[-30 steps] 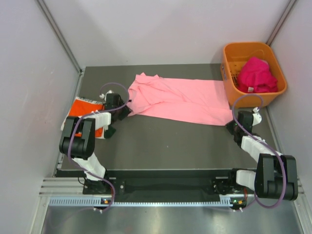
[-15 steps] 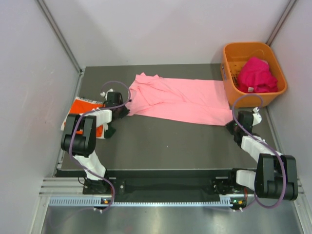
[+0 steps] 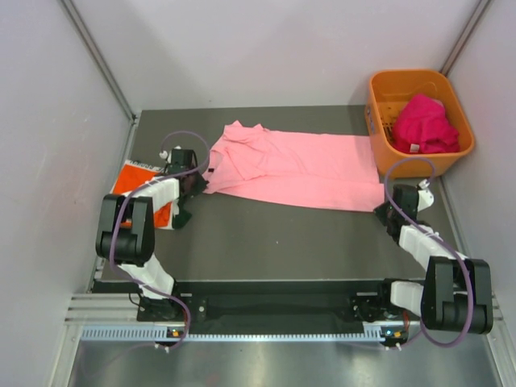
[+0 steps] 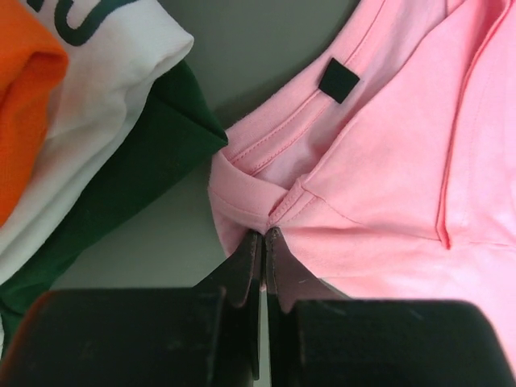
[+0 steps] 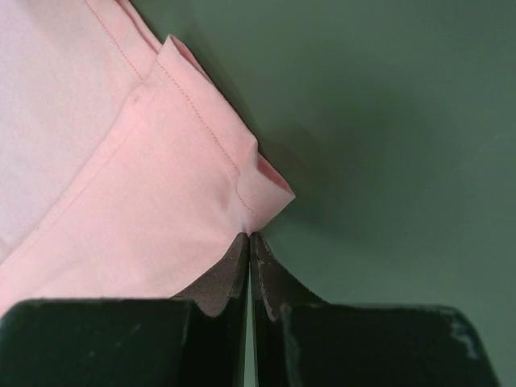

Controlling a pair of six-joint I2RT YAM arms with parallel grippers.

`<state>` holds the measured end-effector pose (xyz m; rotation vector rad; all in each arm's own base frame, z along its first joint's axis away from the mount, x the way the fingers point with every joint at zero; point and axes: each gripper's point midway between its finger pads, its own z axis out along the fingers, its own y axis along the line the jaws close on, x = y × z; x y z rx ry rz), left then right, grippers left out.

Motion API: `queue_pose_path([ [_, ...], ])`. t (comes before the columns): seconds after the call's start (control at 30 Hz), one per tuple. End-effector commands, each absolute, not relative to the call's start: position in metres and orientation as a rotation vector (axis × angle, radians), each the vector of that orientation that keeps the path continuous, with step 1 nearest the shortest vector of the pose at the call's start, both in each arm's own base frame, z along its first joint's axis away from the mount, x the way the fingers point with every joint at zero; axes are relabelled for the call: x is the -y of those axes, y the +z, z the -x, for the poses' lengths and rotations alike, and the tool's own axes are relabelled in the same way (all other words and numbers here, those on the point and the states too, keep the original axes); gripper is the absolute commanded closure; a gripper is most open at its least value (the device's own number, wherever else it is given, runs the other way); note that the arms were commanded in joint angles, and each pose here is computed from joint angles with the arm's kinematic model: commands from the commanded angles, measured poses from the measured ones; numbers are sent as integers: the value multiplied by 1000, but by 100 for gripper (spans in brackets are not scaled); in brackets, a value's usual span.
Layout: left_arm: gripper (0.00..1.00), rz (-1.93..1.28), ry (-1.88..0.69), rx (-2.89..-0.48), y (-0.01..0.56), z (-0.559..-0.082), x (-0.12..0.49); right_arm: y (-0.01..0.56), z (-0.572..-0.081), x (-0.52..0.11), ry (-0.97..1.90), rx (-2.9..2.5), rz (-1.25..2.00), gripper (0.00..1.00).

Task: Fold and stack the t-shirts

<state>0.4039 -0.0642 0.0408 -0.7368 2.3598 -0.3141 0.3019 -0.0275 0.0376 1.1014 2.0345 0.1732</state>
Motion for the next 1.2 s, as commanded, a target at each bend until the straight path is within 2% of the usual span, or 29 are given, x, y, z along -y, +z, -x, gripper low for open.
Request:
queue_pose_path([
  [0.0,100,737,-344,-2297,74,-415,55,52,-305,44,102,-1974,-1107,100],
  [0.1,100,745,-405,-2308,79,-415,56,47,-298,44,86,-1996,-1110,100],
  [0.17,93,748,-417,-2324,79,-412,57,48,-296,44,83,-1997,-1106,100],
  [0.27,87,732,-448,-2308,82,-411,58,48,-295,43,89,-2000,-1100,100],
  [0.47,87,705,-474,-2331,77,-405,63,48,-296,42,98,-2005,-1095,100],
  [0.53,82,694,-486,-2335,77,-404,64,48,-295,42,98,-2007,-1095,100],
  [0.6,71,686,-491,-2340,74,-400,65,47,-296,41,100,-2010,-1095,100],
  [0.7,71,686,-480,-2340,73,-396,64,46,-295,40,103,-2015,-1093,100],
  [0.83,78,679,-475,-2352,68,-392,63,45,-296,40,104,-2017,-1093,100],
  [0.97,71,664,-456,-2367,63,-392,62,45,-297,40,110,-2018,-1091,100],
  [1.17,70,645,-475,-2391,57,-389,66,43,-297,40,107,-2028,-1089,100],
])
